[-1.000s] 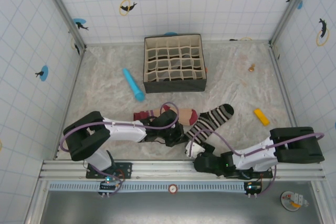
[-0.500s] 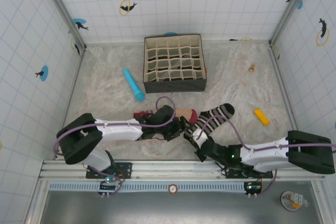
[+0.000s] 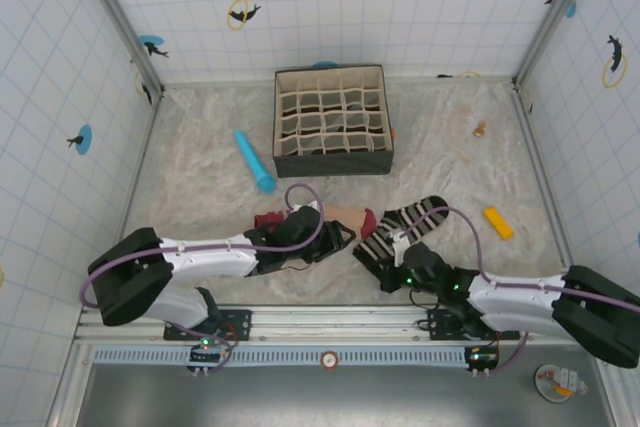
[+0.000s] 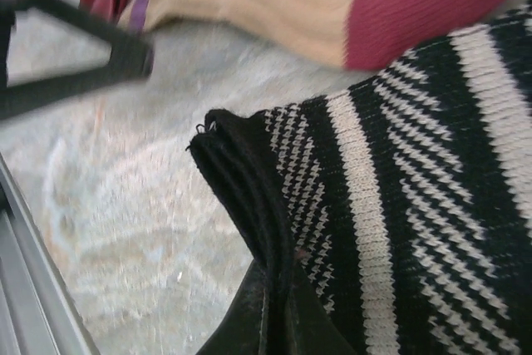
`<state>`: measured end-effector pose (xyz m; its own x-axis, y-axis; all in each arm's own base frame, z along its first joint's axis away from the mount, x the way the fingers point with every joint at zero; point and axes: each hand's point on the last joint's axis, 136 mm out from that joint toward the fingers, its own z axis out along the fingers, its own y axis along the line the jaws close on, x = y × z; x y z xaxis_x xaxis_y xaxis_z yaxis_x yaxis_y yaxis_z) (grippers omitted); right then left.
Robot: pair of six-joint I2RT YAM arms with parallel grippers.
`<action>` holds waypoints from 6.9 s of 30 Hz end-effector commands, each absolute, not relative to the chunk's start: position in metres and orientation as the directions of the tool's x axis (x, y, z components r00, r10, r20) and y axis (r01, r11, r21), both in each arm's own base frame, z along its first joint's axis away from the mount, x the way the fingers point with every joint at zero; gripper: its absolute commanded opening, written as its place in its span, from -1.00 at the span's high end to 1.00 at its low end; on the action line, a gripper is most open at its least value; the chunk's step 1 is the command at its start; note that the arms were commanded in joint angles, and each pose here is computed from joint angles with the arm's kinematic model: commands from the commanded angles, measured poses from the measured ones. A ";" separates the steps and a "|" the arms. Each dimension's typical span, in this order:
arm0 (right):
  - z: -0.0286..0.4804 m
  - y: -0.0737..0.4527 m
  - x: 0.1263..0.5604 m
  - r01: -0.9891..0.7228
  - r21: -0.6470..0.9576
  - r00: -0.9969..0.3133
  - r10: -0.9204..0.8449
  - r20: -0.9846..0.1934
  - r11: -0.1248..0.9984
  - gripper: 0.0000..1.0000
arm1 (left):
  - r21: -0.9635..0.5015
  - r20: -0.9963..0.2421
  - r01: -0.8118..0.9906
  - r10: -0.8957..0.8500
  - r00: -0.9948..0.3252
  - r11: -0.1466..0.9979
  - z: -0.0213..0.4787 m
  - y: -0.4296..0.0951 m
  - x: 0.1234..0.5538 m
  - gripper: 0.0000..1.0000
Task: Roll the socks
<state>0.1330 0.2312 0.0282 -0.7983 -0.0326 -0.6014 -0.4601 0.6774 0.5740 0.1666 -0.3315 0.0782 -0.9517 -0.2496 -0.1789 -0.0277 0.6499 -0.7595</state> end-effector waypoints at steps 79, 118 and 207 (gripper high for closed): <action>0.070 0.231 0.134 -0.659 -0.407 -0.156 -0.644 -0.749 0.633 -0.37 | -0.581 -0.036 -0.017 -0.047 -0.998 0.814 0.034 -0.360 0.160 1.00; 0.008 0.223 0.132 -0.724 -0.308 -0.250 -0.650 -0.717 0.618 1.00 | -0.658 -0.056 -0.059 -0.128 -0.990 0.750 0.050 -0.358 0.168 0.40; 0.050 0.177 0.167 -0.382 0.317 -0.773 -0.113 -0.624 0.868 -0.10 | -0.578 -0.117 -0.081 -0.181 -0.977 0.812 0.020 -0.359 0.176 1.00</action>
